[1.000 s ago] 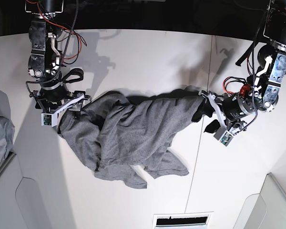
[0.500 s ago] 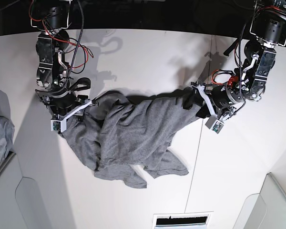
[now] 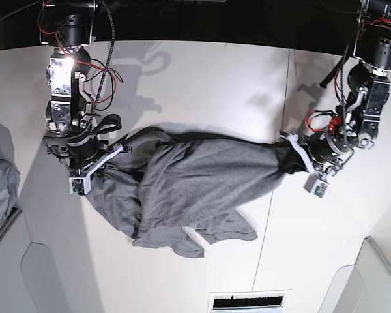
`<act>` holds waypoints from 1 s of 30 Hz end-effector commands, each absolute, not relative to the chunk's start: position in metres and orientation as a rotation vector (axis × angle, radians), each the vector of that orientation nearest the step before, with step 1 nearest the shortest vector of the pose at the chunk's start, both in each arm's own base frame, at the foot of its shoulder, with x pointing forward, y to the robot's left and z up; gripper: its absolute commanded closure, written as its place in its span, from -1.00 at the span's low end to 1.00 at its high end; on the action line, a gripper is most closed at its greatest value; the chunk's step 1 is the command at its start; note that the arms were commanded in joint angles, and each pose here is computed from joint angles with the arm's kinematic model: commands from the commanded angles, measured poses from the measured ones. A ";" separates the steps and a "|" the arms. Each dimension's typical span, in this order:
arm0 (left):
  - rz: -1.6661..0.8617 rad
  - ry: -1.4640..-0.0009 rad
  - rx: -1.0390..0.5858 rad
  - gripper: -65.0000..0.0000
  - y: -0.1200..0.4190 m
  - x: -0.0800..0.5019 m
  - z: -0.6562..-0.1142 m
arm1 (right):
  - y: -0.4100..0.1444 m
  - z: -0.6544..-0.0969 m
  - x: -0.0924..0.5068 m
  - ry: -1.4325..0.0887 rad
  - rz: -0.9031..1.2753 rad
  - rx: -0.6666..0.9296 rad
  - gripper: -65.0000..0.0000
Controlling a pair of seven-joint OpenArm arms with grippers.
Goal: Layout the t-shirt on the table in an organized manner, then fold the t-shirt properly
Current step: 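Lift the shirt and pull the grippers apart to stretch it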
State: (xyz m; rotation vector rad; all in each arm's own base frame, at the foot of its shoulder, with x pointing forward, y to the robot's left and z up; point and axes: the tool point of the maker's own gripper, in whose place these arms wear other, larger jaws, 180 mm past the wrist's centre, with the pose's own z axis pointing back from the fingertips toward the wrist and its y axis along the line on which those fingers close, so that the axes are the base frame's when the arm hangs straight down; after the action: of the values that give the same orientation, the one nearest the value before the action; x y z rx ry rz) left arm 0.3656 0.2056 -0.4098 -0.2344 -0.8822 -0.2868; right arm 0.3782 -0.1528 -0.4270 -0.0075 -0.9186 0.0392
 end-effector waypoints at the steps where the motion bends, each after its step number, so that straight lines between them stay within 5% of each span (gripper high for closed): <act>1: -0.266 -0.957 -0.211 1.00 0.224 0.382 -0.381 | -0.164 -0.399 0.395 -0.998 0.031 -0.030 1.00; 15: -0.270 -1.096 -0.238 1.00 0.302 0.384 -0.249 | -0.240 -0.313 0.366 -1.110 -0.072 -0.188 1.00; 22: -0.317 -1.068 -0.411 1.00 0.281 0.362 -0.232 | -0.273 -0.312 0.322 -1.082 -0.165 -0.227 1.00; 23: -0.310 -1.059 -0.430 0.97 0.279 0.357 -0.236 | -0.277 -0.315 0.317 -1.070 -0.175 -0.233 1.00; 25: -0.291 -1.034 -0.461 0.57 0.274 0.349 -0.248 | -0.282 -0.321 0.309 -1.049 -0.185 -0.244 1.00; 28: -0.258 -0.999 -0.505 0.05 0.263 0.338 -0.269 | -0.285 -0.324 0.306 -1.033 -0.195 -0.247 0.34; 30: -0.237 -0.981 -0.532 0.01 0.255 0.331 -0.281 | -0.284 -0.326 0.305 -1.020 -0.203 -0.235 -0.03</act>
State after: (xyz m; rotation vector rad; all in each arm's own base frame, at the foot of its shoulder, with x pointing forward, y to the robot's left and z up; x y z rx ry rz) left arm 0.3230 0.2519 -0.3008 -0.5294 -0.9218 -0.2233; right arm 0.2975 -0.2791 -0.3412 -0.2187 -0.9689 -0.2038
